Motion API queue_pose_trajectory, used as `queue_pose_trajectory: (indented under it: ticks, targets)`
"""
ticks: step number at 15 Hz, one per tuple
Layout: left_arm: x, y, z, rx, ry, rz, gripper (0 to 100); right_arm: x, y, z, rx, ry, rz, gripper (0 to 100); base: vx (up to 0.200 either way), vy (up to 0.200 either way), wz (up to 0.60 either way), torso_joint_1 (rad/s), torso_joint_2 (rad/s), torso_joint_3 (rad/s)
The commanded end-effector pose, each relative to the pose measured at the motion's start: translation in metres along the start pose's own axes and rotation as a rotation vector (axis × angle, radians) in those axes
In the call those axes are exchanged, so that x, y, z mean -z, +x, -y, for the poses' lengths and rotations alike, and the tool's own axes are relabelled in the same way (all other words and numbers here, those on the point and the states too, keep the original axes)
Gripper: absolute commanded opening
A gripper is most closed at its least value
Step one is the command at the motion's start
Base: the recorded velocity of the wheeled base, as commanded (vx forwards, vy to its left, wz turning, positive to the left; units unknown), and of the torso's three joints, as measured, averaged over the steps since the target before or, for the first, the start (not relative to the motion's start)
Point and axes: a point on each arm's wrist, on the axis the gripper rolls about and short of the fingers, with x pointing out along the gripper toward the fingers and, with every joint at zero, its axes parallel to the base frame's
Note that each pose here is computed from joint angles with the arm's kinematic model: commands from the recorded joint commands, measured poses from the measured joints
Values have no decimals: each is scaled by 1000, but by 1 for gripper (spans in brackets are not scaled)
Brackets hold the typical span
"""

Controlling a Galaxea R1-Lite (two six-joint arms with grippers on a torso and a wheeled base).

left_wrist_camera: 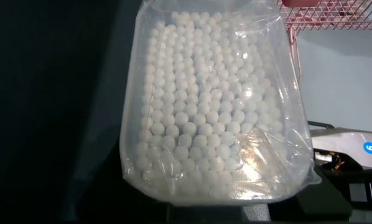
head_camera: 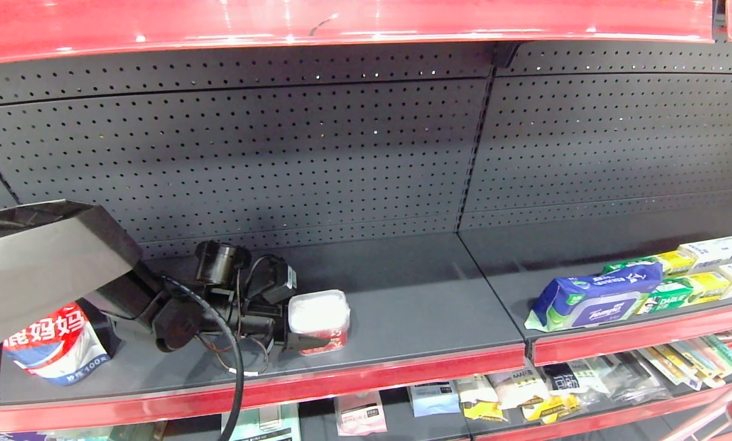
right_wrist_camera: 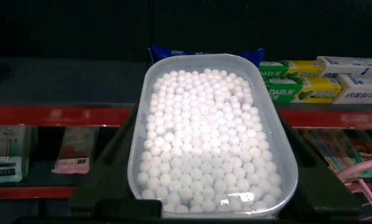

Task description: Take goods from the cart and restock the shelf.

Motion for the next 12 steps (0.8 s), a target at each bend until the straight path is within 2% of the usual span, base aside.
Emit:
queue_pose_trajectory:
  ticks: [1, 4, 5, 7, 12]
  targets:
    - [4, 2, -1, -1, -4, -6, 0, 0, 1, 0, -1, -1, -5, 0, 0, 0, 0, 0, 0, 0]
    - [5, 2, 0, 2, -6, -9, 0, 0, 1, 0, -1, -1, -5, 0, 0, 0, 0, 0, 0, 0]
    - [6, 2, 1, 8, 7, -11, 0, 0, 1, 0, -1, -1, -7, 0, 0, 0, 0, 0, 0, 0]
    - [4, 4, 2, 14, 14, -7, 0, 0, 1, 0, -1, -1, -5, 0, 0, 0, 0, 0, 0, 0]
    - [5, 4, 2, 17, 8, -7, 0, 0, 1, 0, -2, 2, -10, 0, 0, 0, 0, 0, 0, 0]
